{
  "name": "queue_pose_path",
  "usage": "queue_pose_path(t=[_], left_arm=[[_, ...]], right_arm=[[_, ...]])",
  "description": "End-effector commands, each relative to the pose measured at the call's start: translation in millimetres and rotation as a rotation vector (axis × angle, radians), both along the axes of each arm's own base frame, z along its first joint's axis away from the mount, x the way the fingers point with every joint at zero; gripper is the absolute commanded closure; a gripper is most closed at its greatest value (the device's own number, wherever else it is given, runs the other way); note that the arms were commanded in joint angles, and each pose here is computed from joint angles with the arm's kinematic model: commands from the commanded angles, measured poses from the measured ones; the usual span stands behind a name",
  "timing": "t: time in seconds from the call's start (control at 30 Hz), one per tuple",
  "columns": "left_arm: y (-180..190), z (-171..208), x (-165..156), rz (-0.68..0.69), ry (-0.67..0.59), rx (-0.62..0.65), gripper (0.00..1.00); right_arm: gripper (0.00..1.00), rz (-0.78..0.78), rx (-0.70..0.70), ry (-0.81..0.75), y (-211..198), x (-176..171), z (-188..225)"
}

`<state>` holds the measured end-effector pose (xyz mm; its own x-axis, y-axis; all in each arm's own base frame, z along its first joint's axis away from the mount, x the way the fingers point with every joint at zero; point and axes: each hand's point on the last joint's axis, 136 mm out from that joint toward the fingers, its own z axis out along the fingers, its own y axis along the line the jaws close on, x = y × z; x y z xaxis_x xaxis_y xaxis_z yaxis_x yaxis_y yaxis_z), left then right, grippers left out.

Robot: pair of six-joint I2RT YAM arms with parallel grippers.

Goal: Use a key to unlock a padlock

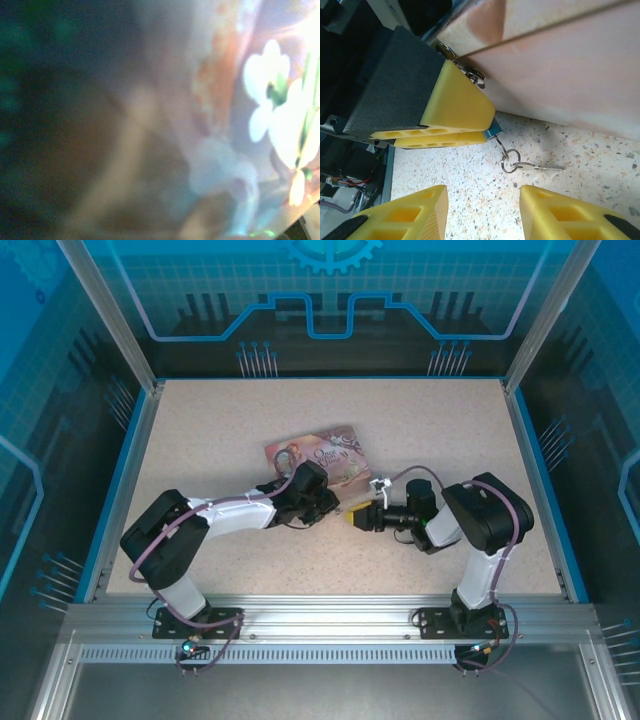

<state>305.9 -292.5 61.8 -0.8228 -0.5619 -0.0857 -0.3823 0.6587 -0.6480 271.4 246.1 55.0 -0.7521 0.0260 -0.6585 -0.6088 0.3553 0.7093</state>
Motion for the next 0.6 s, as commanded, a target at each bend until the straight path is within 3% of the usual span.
queue_pose_path(t=[0.0, 0.57], left_arm=[[-22, 29, 4, -0.021, -0.005, -0.151, 0.98], [-26, 33, 6, -0.019, -0.004, -0.188, 0.99]], right_arm=[[0.58, 0.002, 0.046, -0.016, 1, 5, 12], [0.61, -0.009, 0.077, 0.016, 7, 26, 8]])
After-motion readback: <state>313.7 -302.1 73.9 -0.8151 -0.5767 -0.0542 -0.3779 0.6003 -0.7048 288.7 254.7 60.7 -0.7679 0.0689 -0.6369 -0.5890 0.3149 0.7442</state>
